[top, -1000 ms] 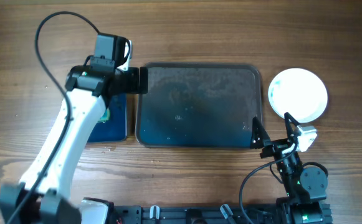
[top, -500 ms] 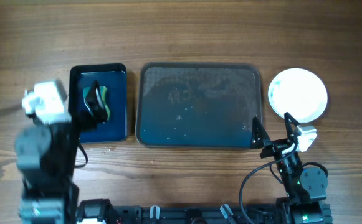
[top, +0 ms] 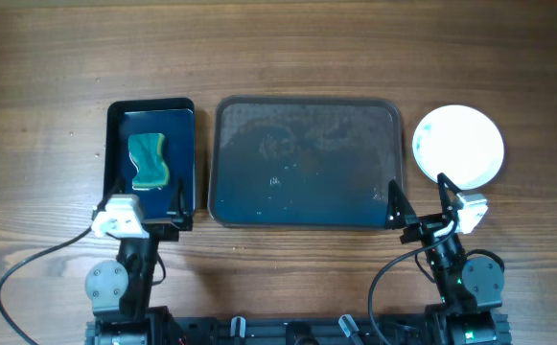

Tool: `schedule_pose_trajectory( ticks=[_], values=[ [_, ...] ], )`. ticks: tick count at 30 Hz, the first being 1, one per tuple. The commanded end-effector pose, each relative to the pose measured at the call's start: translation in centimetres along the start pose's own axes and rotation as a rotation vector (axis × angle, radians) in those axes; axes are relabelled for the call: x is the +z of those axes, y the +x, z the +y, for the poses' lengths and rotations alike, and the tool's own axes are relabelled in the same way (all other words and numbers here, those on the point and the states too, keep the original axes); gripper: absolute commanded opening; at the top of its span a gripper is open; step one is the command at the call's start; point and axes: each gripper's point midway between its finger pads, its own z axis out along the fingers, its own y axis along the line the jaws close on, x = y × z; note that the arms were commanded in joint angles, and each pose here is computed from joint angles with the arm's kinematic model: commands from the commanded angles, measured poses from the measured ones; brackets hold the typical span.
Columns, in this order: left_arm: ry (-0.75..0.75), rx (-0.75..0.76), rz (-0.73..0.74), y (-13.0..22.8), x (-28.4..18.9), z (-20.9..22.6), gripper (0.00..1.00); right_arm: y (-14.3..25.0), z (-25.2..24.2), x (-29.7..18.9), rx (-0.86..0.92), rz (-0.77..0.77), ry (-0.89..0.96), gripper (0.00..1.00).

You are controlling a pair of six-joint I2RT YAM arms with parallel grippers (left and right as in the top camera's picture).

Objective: Clean dirty plates on tray and stack at the side

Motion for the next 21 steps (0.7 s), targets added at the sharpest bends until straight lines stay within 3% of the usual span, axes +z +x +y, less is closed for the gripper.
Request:
schedule_pose_trajectory(
  ticks=[1, 21],
  values=[
    [0.015, 0.028, -0.011, 0.7, 0.0, -0.1, 1.00, 0.0, 0.4, 0.0, 0.013, -0.001, -0.021, 1.00],
    [-0.005, 0.059, 0.044, 3.2, 0.2, 0.1, 1.00, 0.0, 0.4, 0.0, 0.013, -0.001, -0.021, 1.00]
  ],
)
